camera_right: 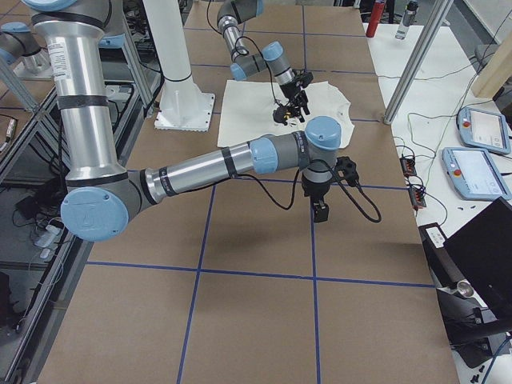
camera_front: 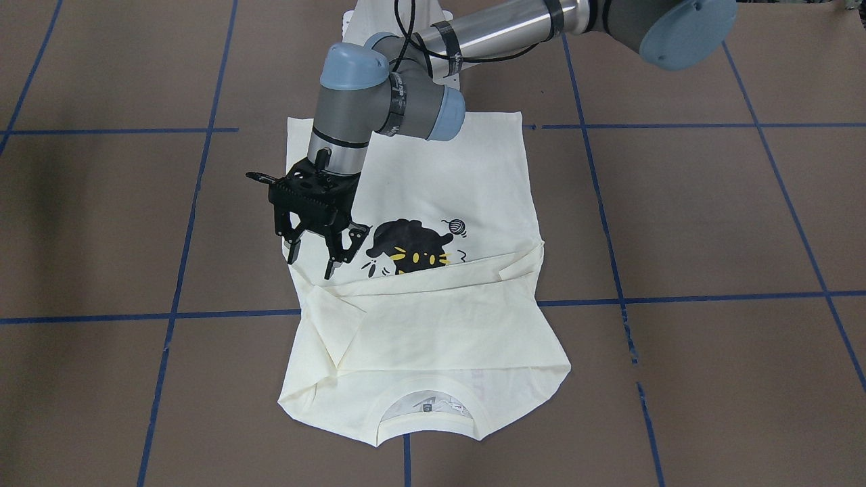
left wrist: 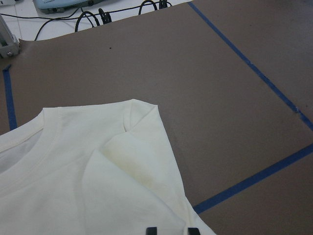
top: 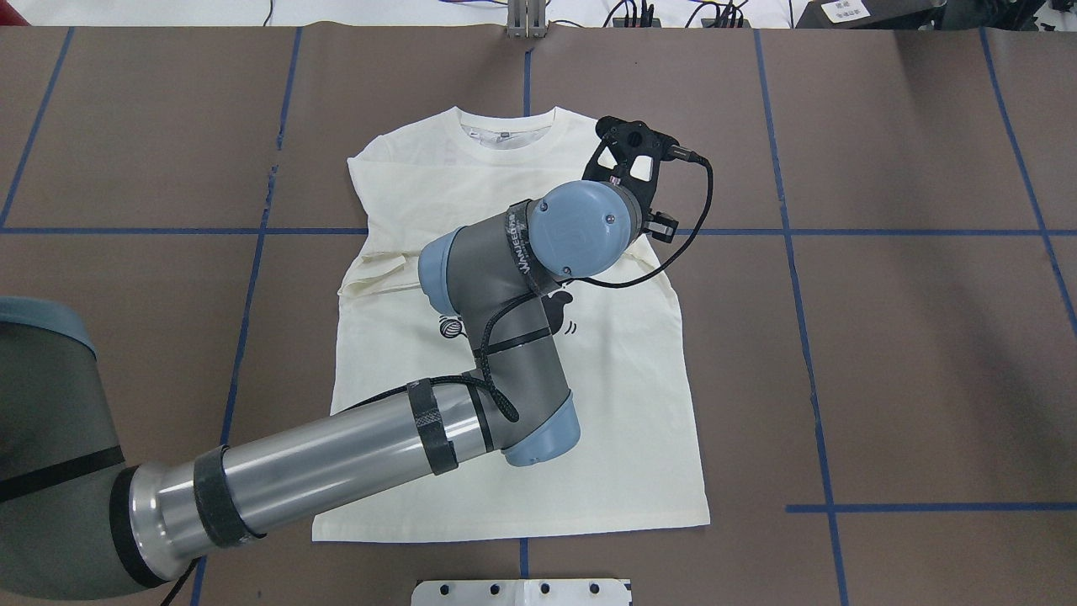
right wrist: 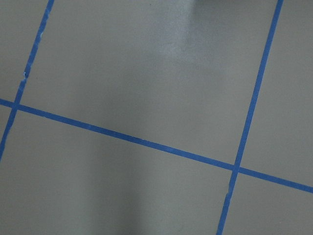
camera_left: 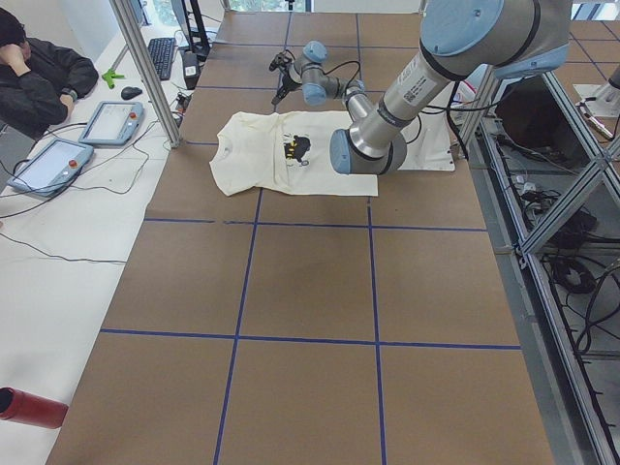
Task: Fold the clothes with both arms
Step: 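Release the sleeve and lift the left gripper while the right gripper approaches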
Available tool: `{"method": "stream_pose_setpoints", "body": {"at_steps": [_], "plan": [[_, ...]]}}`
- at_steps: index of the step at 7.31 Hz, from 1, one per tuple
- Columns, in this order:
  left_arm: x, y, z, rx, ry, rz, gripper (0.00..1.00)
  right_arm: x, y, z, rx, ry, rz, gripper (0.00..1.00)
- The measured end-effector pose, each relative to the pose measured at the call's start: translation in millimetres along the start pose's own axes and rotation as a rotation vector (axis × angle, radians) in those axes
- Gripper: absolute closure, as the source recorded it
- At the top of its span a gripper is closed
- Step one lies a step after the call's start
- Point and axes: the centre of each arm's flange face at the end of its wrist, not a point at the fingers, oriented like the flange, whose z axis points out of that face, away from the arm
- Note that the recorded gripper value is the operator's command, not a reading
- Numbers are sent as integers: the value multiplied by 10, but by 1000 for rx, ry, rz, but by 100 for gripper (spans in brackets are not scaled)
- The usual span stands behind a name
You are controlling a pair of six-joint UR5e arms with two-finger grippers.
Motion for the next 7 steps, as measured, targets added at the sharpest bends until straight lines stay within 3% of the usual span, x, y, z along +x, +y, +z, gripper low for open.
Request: {"method": "stream_pose_setpoints", "body": {"at_steps": [1, 3, 5, 7], "plan": [[-69, -63, -14, -45, 24, -3, 0, -38, -34, -15, 12, -1, -15, 0], [-388, -222, -113, -131, -8, 36, 0, -252, -146, 28, 63, -13, -61, 0], [-1048, -180, -559, -199, -27, 123, 0, -892, -409, 191, 110, -51, -23, 0], [-1802, -18, -1105, -220, -11, 197, 0, -1960, -801, 409, 138, -48, 31, 0]]}}
